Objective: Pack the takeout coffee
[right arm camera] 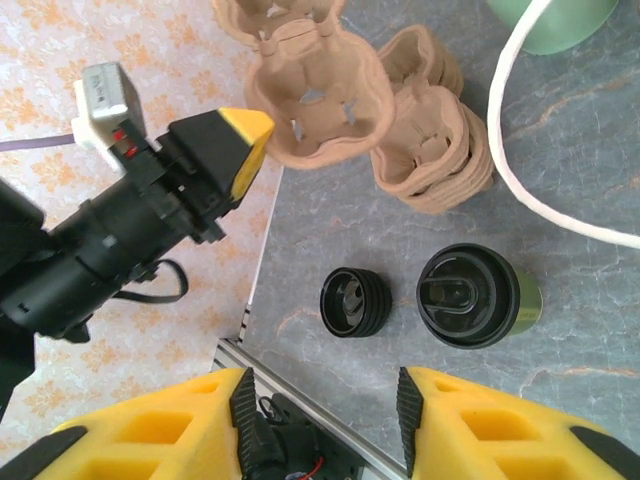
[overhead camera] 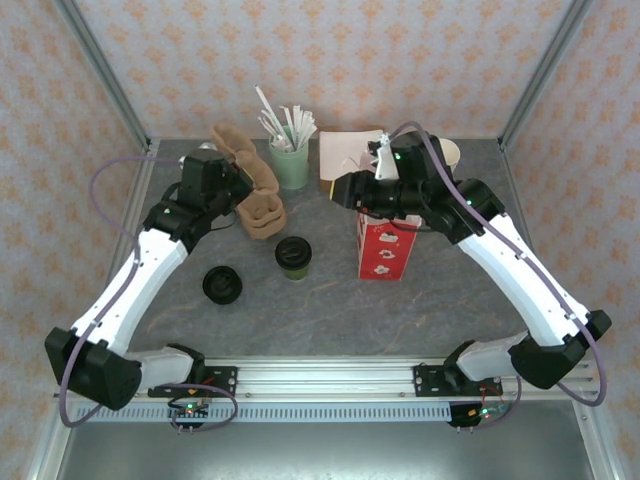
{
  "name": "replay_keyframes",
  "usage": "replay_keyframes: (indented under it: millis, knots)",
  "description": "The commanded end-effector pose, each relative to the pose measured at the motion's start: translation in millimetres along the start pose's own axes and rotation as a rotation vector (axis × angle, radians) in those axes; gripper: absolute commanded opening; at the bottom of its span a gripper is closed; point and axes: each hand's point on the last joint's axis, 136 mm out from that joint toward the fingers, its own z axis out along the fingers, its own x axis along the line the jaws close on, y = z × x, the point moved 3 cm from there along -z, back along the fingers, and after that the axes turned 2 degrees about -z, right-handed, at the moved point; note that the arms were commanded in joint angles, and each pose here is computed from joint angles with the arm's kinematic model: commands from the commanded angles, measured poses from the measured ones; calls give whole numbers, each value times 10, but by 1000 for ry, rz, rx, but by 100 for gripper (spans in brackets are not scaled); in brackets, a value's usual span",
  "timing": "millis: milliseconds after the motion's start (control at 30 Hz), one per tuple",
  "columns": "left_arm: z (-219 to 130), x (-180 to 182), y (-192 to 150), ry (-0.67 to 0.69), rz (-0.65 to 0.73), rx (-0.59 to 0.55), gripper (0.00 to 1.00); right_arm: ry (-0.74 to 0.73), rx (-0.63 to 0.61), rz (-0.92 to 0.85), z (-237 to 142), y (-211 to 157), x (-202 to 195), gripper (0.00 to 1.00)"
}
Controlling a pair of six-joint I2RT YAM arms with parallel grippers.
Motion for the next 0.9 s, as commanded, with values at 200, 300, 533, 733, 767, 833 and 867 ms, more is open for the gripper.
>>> replay_keyframes:
  millis: [200, 300, 533, 733, 767, 833, 867]
  knots:
    - [-965, -902, -23, -451, 226, 88, 0, 239, -74, -25, -463, 288, 240, 43]
    - [-1233, -1137, -148, -572, 298, 129, 0, 320, -73, -34, -606, 332, 284, 43]
    - [-1520, -1461, -303, -778, 320, 183, 0, 431, -142, -92, -1093, 352, 283, 46]
    - [-1630, -1651, -368, -902, 292, 201, 0, 525, -157, -123, -1186, 318, 368, 47]
    - [-1638, -1684, -382, -921, 286, 205, 0, 530, -162, -124, -1184, 319, 367, 47]
    - [-1637, -1733, -407, -945, 282, 214, 0, 546, -169, -125, -1178, 327, 370, 48]
    - [-1632, -1752, -418, -950, 281, 218, 0, 551, -178, -120, -1166, 339, 362, 51]
